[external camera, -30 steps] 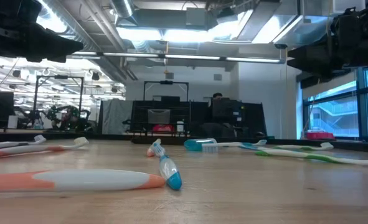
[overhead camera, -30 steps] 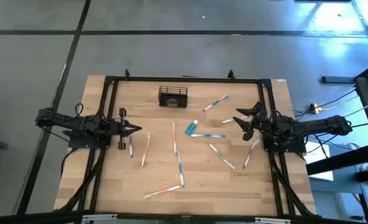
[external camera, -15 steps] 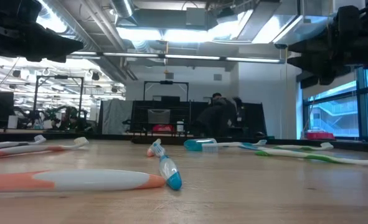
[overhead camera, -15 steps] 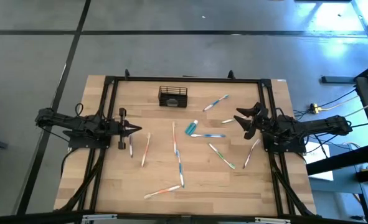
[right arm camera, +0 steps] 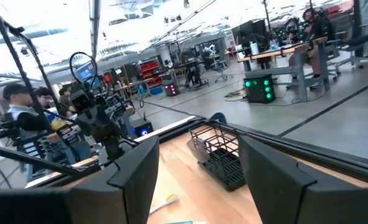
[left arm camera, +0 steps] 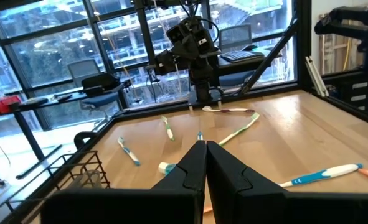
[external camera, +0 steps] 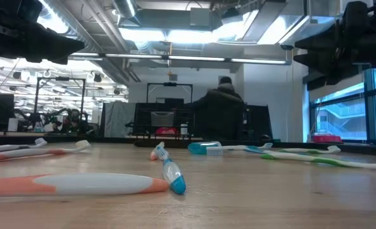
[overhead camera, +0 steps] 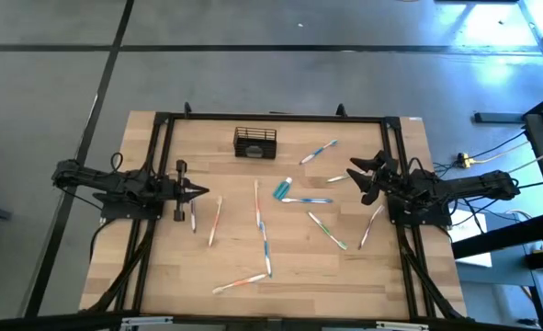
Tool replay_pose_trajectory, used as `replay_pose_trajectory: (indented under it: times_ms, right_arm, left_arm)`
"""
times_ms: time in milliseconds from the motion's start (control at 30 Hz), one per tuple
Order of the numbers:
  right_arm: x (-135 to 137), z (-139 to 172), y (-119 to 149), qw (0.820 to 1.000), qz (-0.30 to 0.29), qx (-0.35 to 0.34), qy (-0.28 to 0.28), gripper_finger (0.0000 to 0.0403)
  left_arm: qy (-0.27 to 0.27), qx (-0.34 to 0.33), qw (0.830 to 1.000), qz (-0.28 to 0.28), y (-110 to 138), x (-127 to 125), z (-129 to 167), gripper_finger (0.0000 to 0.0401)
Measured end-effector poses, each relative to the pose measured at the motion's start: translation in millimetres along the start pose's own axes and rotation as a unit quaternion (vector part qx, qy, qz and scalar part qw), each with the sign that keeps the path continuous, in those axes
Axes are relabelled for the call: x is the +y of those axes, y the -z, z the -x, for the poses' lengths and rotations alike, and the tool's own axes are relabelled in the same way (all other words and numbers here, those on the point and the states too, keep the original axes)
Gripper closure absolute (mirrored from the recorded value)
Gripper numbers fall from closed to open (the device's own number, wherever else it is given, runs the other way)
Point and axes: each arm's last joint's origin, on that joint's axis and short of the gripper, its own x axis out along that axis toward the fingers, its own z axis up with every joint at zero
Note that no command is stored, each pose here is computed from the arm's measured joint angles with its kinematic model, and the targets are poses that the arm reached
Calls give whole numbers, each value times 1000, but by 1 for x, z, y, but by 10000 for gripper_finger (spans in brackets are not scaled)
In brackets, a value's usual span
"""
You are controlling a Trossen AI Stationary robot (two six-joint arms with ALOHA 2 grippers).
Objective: Pick & Place toothbrushing station
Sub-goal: Put the middle blue toothbrush into the black wire organizer
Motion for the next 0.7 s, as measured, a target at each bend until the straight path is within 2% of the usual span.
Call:
replay_pose_trajectory:
  times_ms: [133,300,533,700]
  right_arm:
    - [-2,0,-1,999,-2,-10,34,179]
    - [-2,0,-3,999,-4,-20,47,179]
    - [2,0,-11,999,5,-47,0,179]
    - [8,-1,-32,998,16,-62,-8,179]
  left_arm:
    - [-2,-10,1000,16,-2,0,0,395]
    - [-3,-21,1000,20,-4,1,0,395]
    - [-17,-37,999,24,-8,2,0,395]
    - [-29,-55,998,12,-11,3,1,395]
